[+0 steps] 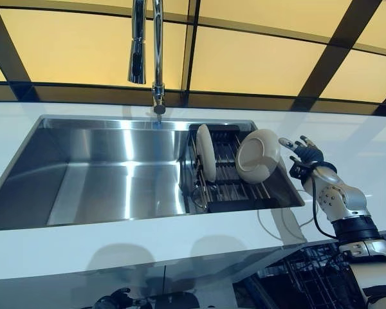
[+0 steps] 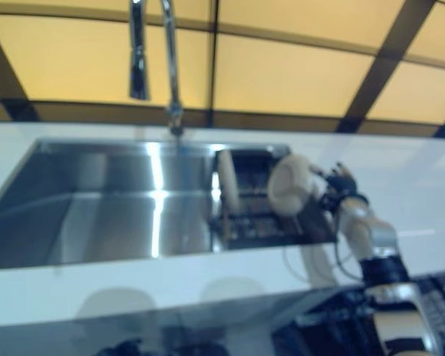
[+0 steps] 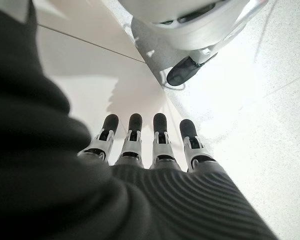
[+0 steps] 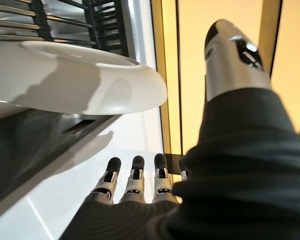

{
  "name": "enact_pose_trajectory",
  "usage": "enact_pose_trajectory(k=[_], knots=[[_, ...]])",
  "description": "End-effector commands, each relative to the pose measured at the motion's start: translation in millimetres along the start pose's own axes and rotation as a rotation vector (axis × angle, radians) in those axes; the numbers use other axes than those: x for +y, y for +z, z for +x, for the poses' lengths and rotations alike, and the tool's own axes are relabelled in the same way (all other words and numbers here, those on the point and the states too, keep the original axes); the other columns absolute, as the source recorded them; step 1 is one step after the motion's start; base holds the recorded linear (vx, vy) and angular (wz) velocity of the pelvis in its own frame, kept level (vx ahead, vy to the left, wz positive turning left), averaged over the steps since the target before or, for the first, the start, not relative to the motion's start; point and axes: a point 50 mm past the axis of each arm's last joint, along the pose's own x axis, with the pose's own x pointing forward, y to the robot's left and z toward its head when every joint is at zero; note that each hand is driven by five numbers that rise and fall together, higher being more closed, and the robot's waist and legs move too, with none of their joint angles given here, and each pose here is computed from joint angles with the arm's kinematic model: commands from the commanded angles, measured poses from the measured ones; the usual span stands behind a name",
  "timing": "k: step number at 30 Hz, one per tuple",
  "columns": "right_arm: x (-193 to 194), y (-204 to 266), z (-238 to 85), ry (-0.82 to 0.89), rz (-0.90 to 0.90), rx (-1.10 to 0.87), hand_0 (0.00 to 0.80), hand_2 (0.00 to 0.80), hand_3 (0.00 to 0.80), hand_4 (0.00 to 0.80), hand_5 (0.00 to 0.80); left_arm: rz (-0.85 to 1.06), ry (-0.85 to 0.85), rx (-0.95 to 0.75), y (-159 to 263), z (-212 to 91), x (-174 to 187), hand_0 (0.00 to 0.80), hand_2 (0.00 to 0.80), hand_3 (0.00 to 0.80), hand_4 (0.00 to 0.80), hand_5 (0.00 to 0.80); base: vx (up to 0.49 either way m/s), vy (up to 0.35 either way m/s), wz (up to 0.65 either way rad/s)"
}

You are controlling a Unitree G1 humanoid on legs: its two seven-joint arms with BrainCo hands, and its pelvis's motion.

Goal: Take plates into dishwasher

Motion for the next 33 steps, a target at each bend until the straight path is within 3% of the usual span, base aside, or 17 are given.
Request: enact_pose_trajectory(k=[1, 33], knots=[[3, 58, 3, 0.002, -0.001, -0.154, 0.0, 0.0, 0.0, 0.0, 0.0, 0.092, -0.003, -0.05, 22, 3, 7, 0.0, 0.0, 0.0, 0.0, 0.0, 0.0, 0.0, 0.0], [-2, 38, 13, 0.075, -0.064, 0.037, 0.0, 0.0, 0.0, 0.0, 0.0, 0.121, -0.003, -0.058, 23, 2, 11, 0.0, 0.0, 0.0, 0.0, 0.0, 0.0, 0.0, 0.0]])
